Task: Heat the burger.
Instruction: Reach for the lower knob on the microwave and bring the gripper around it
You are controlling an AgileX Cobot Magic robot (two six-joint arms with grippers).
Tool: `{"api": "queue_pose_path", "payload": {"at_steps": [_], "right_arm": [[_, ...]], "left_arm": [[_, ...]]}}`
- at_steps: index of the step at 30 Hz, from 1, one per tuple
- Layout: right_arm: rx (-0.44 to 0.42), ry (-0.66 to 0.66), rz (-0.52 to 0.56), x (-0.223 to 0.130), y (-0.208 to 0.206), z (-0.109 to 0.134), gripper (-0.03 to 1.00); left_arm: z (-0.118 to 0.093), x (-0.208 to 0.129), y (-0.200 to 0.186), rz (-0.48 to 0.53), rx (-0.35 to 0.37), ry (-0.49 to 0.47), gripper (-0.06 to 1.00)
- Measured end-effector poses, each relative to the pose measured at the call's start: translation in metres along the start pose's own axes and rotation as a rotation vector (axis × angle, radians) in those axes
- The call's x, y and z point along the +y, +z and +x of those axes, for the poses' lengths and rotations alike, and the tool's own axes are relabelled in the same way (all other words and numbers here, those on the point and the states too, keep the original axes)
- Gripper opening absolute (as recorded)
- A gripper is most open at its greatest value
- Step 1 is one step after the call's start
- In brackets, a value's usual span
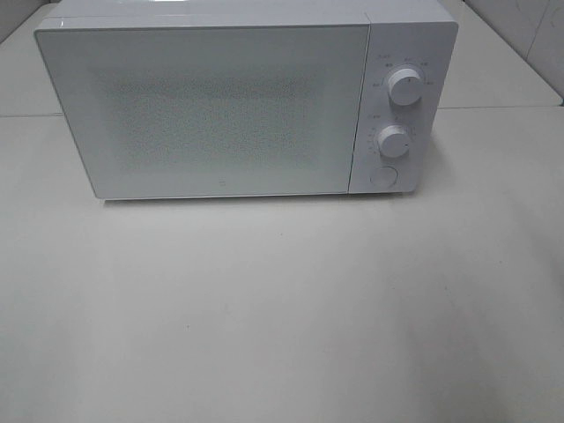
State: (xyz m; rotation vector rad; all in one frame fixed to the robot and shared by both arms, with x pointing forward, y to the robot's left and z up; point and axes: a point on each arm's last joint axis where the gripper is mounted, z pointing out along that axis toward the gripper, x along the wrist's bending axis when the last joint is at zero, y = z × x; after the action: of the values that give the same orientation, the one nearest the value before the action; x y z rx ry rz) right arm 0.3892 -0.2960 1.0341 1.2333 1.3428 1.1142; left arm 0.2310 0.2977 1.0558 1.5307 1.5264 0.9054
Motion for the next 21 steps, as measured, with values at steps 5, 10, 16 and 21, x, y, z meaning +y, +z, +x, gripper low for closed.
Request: {"api": "queue_pose_path", "payload": {"at_steps": [5, 10, 16, 21], "right_arm": [[-0.005, 0.011, -0.048, -0.014, 0.017, 0.001, 0.77], [0.045, 0.03, -0.105, -0.037, 0.032, 0.007, 0.77], [0.102, 0.049, -0.111, -0.058, 0.05, 0.014, 0.77], [0.126, 0.066, -0.005, -0.081, 0.06, 0.021, 0.77]], "left_arm": [[0.0, 0.0, 0.0, 0.0, 0.0, 0.0, 0.99], [0.0, 0.0, 0.0, 0.0, 0.0, 0.0, 0.99], [0.0, 0.0, 0.0, 0.0, 0.0, 0.0, 0.99], [0.0, 0.0, 0.0, 0.0, 0.0, 0.0, 0.99]]}}
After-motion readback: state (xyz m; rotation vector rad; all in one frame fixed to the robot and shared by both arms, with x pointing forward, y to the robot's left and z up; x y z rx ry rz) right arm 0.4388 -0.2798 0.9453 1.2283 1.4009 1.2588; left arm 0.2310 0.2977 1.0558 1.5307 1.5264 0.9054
